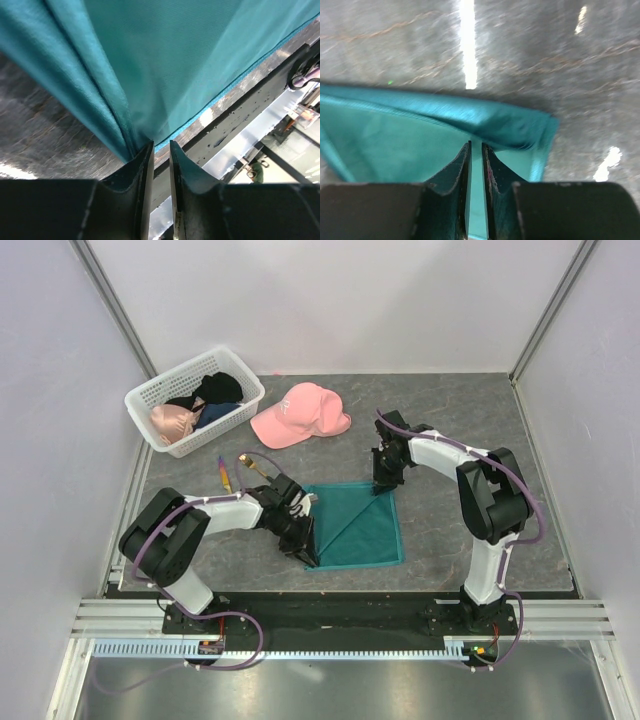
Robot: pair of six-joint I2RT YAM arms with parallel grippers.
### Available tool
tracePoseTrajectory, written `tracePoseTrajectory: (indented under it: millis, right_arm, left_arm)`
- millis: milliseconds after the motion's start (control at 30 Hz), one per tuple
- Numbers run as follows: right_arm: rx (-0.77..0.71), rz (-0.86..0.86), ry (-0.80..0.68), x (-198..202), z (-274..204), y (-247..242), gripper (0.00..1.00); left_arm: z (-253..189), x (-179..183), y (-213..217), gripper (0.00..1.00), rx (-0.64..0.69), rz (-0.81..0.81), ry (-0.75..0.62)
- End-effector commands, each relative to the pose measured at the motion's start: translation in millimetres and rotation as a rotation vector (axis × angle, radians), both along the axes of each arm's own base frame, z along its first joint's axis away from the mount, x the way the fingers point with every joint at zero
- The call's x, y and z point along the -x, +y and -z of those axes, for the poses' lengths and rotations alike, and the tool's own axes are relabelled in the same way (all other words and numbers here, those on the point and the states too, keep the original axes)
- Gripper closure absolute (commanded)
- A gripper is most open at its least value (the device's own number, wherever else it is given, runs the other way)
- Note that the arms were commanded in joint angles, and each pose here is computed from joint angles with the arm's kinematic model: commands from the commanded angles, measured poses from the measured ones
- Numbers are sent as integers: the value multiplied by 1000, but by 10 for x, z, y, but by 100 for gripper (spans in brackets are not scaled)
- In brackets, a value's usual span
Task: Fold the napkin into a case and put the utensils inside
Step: Smooth out the upper triangle-folded napkin at the center of the board.
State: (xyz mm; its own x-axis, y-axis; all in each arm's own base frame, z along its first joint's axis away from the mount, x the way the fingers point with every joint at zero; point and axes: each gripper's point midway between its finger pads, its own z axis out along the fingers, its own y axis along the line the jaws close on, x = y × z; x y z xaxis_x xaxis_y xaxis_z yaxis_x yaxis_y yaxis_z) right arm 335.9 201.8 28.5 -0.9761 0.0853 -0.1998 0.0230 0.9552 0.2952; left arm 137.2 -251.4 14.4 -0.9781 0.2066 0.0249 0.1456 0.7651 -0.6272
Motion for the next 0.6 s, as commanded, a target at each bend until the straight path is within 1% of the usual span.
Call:
tracePoseTrajectory:
  millis: [0, 167, 267, 333, 367, 433, 467, 500, 533, 567]
  right_arm:
    - [87, -10, -32, -113, 176, -191, 80]
    - [101, -67, -63, -224, 167, -186, 80]
    - [98, -79, -81, -275, 78, -163, 79]
    - [103, -83, -95, -290, -44, -148, 78]
    - [107, -86, -101, -293, -125, -138, 76]
    - [106, -93, -132, -278, -319, -74, 71]
    - [131, -85, -133, -261, -404, -108, 68]
    - [128, -78, -150, -229, -533, -75, 62]
    - [128, -81, -156, -178, -603, -27, 59]
    - [118, -70, -155, -79, -693, -20, 57]
  left_arm:
    - [139, -21, 69, 74, -38, -21, -31]
    - [122, 46, 23, 74, -24, -9, -28]
    - [-1, 34, -55, 72, 11, -15, -31]
    - [-162, 28, -124, 69, 62, -16, -43]
    - [-254, 8, -166, 66, 87, -23, -48]
    - [-411, 5, -214, 62, 130, -18, -58]
    - [-573, -21, -232, 61, 154, -15, -91]
    - [-643, -35, -224, 58, 156, -11, -112]
    - [-756, -121, -226, 57, 155, -20, -163]
    - [-837, -106, -163, 56, 143, -14, -184]
